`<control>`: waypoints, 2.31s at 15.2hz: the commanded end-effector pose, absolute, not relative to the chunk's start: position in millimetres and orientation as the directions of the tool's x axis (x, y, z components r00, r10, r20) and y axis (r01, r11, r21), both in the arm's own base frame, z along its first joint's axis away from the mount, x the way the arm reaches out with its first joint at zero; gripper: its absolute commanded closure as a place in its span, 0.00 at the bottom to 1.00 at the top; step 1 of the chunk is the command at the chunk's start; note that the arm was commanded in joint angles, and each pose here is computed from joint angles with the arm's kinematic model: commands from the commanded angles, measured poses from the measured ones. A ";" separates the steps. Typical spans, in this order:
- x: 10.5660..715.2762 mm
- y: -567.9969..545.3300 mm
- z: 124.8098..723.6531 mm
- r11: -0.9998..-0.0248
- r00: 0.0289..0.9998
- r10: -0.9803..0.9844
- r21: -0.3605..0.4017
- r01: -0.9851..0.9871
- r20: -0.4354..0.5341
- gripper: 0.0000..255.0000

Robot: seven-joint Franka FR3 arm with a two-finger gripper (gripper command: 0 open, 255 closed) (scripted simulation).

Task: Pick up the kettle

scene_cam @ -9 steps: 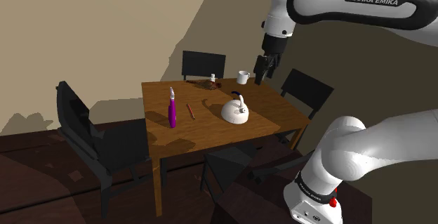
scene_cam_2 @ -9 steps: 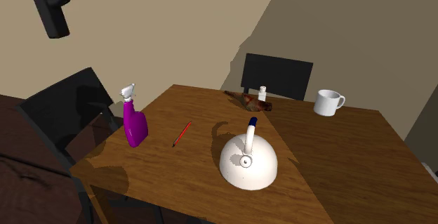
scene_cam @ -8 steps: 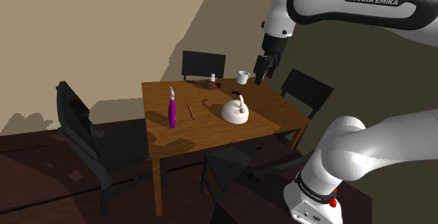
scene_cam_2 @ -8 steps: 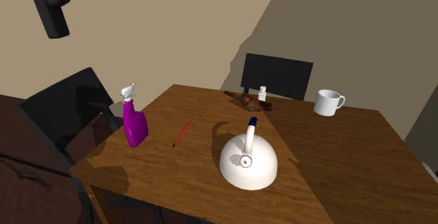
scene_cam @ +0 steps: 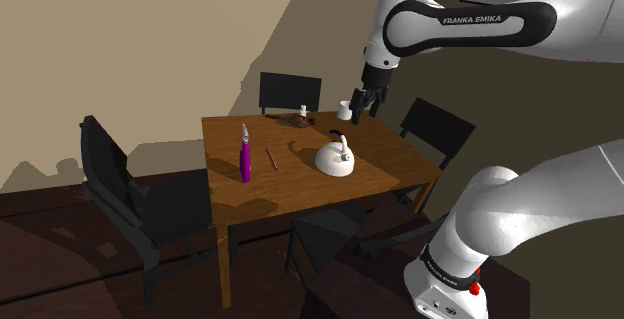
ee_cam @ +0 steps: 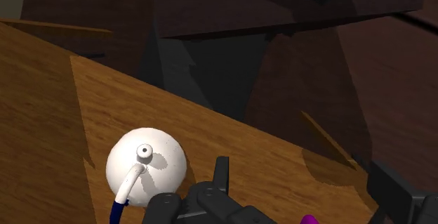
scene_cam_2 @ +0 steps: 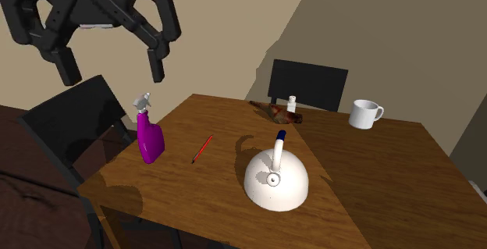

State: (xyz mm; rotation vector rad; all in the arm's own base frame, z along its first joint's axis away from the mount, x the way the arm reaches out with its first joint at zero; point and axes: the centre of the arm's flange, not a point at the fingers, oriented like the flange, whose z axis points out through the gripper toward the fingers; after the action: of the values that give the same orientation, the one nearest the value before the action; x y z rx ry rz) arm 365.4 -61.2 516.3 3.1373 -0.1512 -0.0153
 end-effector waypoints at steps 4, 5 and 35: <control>397.0 -100.3 477.1 -0.988 0.988 -0.153 -0.002 -0.153 0.010 0.00; 403.0 -108.8 469.5 -0.986 0.986 -0.164 -0.003 -0.164 0.014 0.00; 531.3 -344.1 259.2 -0.898 0.893 -0.440 -0.039 -0.438 0.099 0.00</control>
State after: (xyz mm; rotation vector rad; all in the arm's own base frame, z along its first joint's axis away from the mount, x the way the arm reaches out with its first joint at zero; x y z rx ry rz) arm 530.5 -343.6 265.1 3.0716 -0.7113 0.1653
